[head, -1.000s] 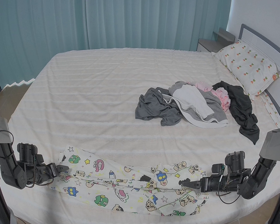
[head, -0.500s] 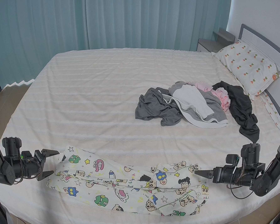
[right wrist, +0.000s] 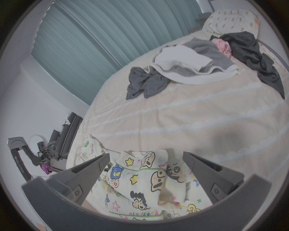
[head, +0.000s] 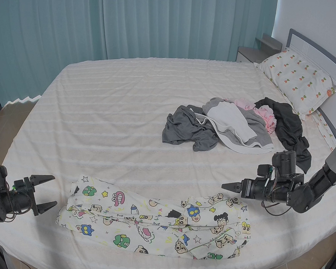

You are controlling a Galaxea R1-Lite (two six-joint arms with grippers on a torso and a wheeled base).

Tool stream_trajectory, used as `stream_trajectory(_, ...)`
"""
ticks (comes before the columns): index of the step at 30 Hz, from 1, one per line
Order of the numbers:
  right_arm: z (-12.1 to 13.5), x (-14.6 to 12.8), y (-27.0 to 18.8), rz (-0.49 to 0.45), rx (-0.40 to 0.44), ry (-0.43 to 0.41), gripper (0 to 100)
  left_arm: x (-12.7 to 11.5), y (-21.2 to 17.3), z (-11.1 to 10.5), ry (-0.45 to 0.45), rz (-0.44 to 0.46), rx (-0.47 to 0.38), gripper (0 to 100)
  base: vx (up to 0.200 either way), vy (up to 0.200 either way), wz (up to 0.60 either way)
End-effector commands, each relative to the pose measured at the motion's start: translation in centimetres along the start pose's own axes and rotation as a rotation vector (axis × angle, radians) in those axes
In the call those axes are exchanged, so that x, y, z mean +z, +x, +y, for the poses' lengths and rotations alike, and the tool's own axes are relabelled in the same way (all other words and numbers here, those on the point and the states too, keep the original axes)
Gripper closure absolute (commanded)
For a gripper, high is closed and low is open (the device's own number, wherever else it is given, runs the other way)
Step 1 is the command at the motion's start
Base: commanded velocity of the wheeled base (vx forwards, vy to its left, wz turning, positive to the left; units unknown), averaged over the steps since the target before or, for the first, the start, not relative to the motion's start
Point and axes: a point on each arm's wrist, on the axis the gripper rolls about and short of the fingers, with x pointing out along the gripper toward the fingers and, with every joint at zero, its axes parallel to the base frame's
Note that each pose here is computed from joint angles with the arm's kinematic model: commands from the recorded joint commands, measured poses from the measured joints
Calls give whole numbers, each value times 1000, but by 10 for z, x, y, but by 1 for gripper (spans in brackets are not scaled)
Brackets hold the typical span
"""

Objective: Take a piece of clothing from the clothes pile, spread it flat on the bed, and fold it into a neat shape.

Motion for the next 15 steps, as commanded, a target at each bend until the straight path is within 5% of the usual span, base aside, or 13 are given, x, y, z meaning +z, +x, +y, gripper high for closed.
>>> stream_trajectory(1, 6, -8, 39, 81, -18, -12, 0, -7, -8, 6, 26, 0, 3, 0, 0, 0, 0)
stream_trajectory(9, 3, -18, 41, 116, -25, -11, 0, -9, -8, 7, 35, 1, 7, 0, 0, 0, 0)
stream_trajectory(10, 3, -20, 41, 122, -27, -9, 100, -9, -8, 7, 35, 3, 7, 0, 0, 0, 0)
stream_trajectory(15, 7, -25, 32, 136, -23, -12, 100, -9, -8, 7, 37, 3, 7, 0, 0, 0, 0)
